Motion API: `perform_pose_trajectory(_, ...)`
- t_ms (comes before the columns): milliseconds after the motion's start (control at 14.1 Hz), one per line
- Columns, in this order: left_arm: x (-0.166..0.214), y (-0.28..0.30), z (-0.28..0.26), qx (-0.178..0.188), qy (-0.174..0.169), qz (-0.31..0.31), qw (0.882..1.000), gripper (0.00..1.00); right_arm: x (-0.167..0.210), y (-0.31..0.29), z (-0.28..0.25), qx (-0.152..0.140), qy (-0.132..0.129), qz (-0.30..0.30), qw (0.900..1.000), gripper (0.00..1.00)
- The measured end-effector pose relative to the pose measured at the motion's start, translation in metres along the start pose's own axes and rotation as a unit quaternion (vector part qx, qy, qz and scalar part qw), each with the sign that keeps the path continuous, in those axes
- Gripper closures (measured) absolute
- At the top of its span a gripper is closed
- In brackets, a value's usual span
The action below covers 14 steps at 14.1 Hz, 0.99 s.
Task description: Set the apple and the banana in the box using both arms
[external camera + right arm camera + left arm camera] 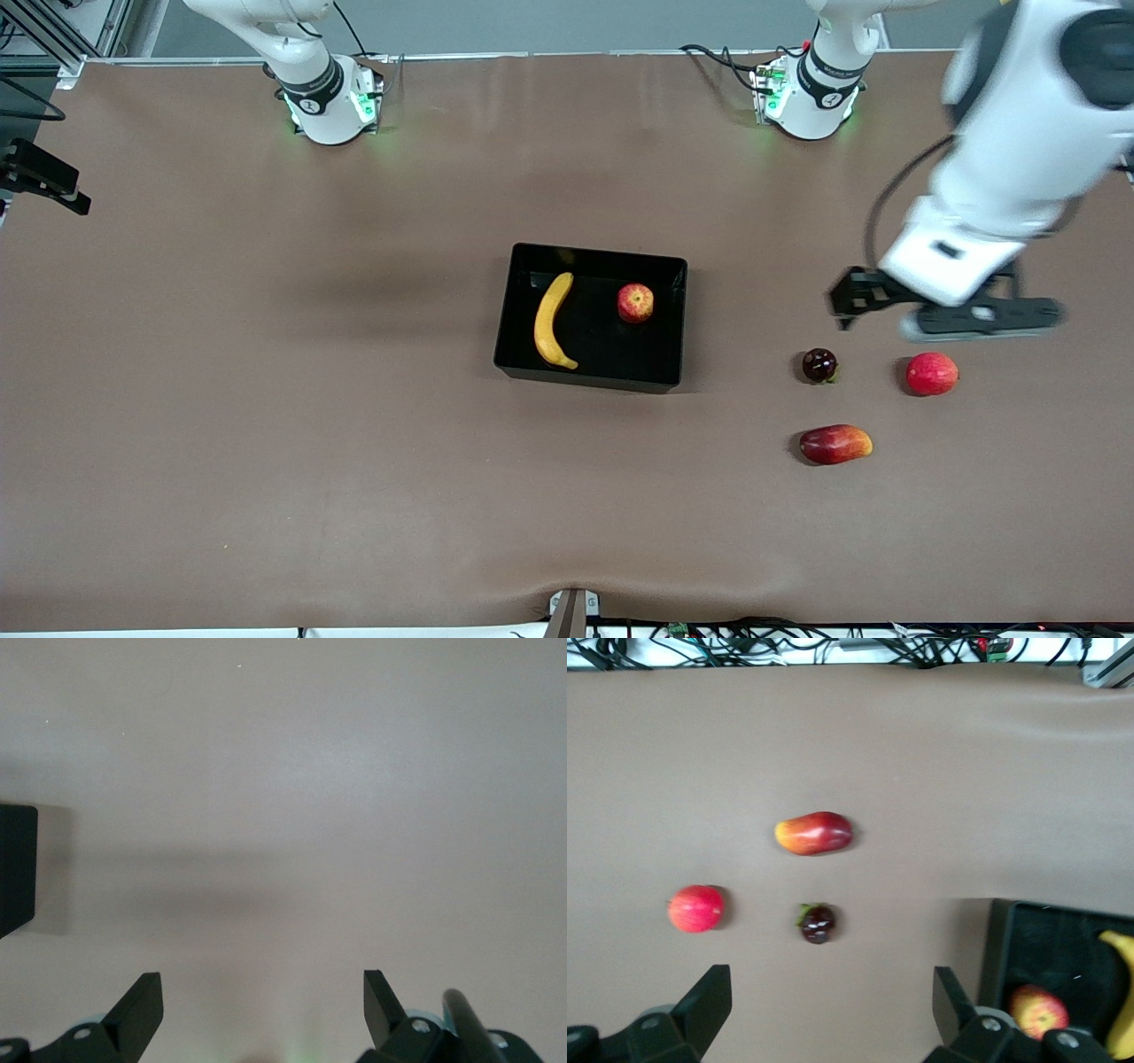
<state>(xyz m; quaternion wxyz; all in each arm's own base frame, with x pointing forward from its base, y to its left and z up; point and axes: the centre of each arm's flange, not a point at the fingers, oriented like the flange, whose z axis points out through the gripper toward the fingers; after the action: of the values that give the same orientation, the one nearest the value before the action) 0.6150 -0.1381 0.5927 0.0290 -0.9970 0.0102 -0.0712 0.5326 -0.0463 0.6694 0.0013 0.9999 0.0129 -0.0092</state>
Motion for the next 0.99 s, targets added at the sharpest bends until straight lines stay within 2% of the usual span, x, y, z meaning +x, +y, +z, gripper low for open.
perform_pose_trajectory(213, -0.006, -0.036, -0.001, -0.012, -0.03, 0.017, 0.999, 0.0, 0.001, 0.001, 0.001, 0.0, -0.001, 0.001, 1.0, 0.0)
perform_pose_trajectory(567, -0.045, -0.056, -0.022, -0.014, -0.043, 0.051, 0.998, 0.0, 0.001, 0.001, 0.002, 0.0, -0.002, 0.001, 1.0, 0.0)
perform_pose_trajectory(993, -0.113, -0.06, -0.052, -0.012, -0.052, 0.017, 0.998, 0.0, 0.001, 0.001, 0.002, 0.0, -0.003, 0.001, 1.0, 0.0)
